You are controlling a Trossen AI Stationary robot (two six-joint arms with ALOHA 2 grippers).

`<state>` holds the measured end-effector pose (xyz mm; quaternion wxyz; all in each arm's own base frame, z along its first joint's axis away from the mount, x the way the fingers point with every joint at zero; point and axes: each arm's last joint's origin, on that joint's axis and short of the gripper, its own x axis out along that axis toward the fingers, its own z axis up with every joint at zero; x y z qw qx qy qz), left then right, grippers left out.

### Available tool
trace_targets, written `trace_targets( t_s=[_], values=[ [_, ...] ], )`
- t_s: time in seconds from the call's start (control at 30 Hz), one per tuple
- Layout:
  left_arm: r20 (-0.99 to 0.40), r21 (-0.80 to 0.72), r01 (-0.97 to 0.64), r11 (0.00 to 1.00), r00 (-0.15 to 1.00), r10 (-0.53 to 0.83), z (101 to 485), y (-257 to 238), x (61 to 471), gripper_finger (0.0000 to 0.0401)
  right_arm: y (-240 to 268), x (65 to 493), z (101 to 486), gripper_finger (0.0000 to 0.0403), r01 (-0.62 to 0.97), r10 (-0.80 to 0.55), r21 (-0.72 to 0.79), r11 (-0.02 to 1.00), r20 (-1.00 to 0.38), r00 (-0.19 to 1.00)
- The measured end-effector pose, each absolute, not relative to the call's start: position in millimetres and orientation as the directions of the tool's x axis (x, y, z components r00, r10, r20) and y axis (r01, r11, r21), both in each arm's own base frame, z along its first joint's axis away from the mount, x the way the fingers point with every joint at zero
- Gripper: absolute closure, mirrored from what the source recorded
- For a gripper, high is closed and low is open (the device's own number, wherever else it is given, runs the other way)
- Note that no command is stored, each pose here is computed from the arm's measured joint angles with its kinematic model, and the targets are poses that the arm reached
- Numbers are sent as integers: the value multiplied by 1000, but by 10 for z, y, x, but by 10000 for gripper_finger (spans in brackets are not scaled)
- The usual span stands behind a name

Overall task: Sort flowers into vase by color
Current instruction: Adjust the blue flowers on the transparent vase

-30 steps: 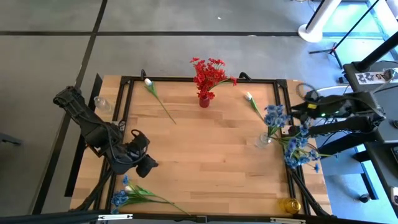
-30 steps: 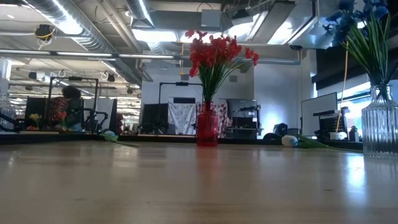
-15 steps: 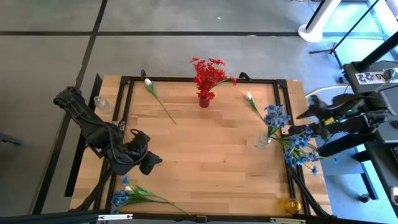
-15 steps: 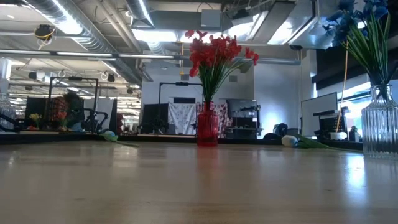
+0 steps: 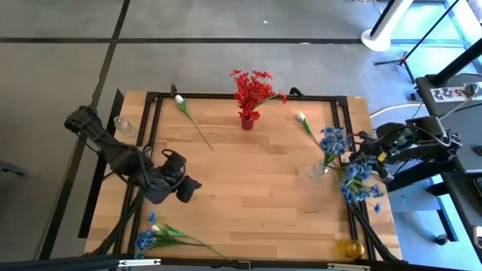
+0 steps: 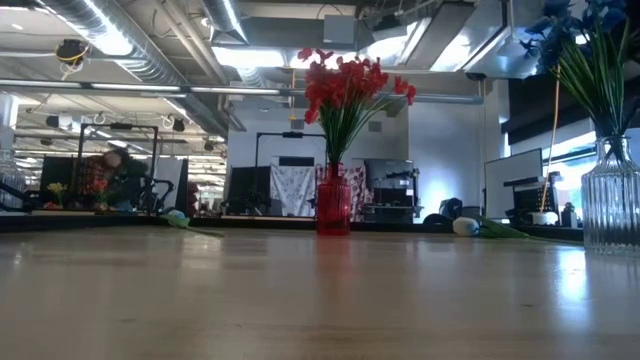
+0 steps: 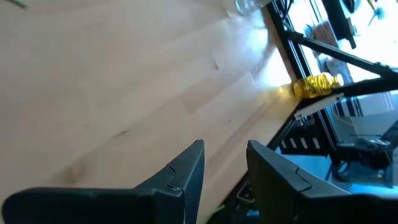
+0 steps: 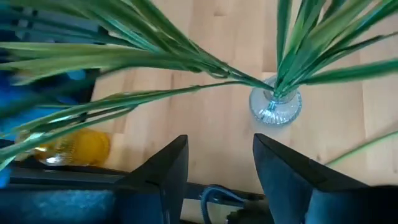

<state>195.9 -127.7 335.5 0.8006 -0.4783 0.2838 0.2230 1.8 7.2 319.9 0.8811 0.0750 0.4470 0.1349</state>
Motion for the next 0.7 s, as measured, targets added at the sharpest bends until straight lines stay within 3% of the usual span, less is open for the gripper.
trace_targets(
  t_s=[0.3, 0.7],
  values=[
    [-669, -620, -637, 458, 734, 116, 3354, -1194, 2010, 284, 96, 30, 3327, 224, -128, 390, 403, 906, -680, 621],
    [-685, -621, -636, 458, 725, 78, 3350, -1200, 2011, 284, 79, 305, 2957, 224, 61, 223, 326, 943, -759, 611]
  ],
)
